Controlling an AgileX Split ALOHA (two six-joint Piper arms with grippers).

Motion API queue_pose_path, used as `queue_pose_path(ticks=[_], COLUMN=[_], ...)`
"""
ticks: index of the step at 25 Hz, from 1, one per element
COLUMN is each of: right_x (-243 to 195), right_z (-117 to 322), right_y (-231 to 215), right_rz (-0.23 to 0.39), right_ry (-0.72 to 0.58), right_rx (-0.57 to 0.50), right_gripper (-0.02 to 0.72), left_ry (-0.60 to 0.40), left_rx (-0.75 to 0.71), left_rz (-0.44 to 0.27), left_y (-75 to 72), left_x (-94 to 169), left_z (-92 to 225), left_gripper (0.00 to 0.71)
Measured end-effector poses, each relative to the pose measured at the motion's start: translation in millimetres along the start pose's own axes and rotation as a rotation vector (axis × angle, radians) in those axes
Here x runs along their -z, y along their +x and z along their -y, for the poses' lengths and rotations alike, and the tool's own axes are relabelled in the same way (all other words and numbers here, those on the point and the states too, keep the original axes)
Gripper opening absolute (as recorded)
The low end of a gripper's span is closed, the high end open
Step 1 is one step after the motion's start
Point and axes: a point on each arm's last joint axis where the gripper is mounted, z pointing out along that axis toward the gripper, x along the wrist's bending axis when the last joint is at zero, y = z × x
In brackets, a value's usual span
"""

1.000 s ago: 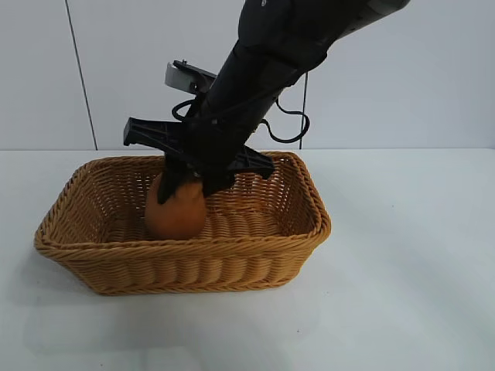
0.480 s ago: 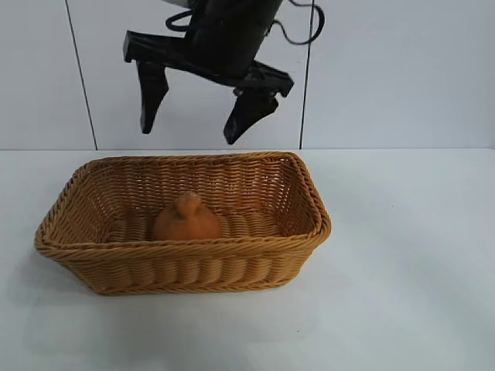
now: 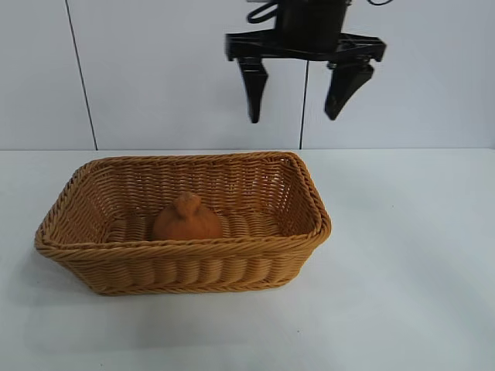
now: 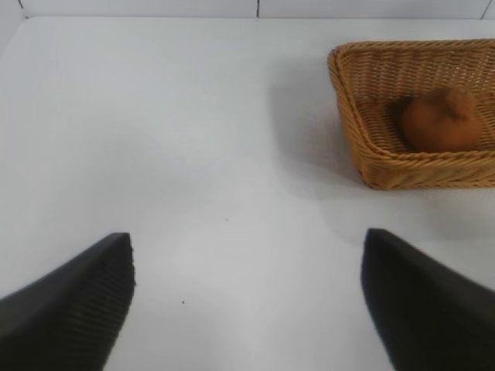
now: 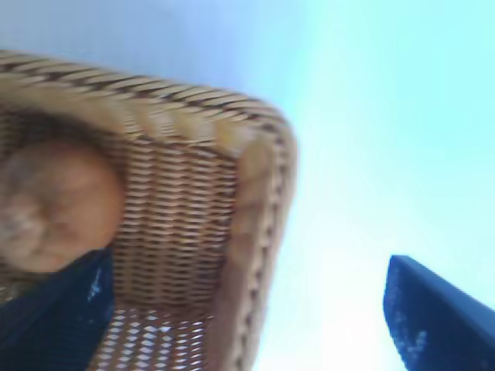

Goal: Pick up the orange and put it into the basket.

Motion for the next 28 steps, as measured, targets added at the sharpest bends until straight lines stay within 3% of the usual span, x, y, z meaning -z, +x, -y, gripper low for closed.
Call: queue_pose_path(ticks=[7, 11, 18, 28], right_x=[-3, -1, -6, 24], right_z=[-2, 7, 36, 161], right_y=[-135, -181, -185, -143], right_rz=[0.089, 0.104, 0.084, 0.019], right_ry=[0.01, 0.015, 0.106, 0.307], right_rx=[-0.242, -0.344, -0.341, -0.294], right_gripper=[0.652, 0.652, 0.652, 0.652], left_ry=[0.0, 0.0, 0.0, -0.002], left_rx=[0.0, 0.0, 0.0, 0.001], left_rz=[0.0, 0.0, 0.0, 0.002], left_y=[0.0, 0.0, 0.0, -0.1], left_x=[0, 0, 0, 0], left_z=[0, 0, 0, 0], left_gripper=[0.577, 0.577, 0.577, 0.577])
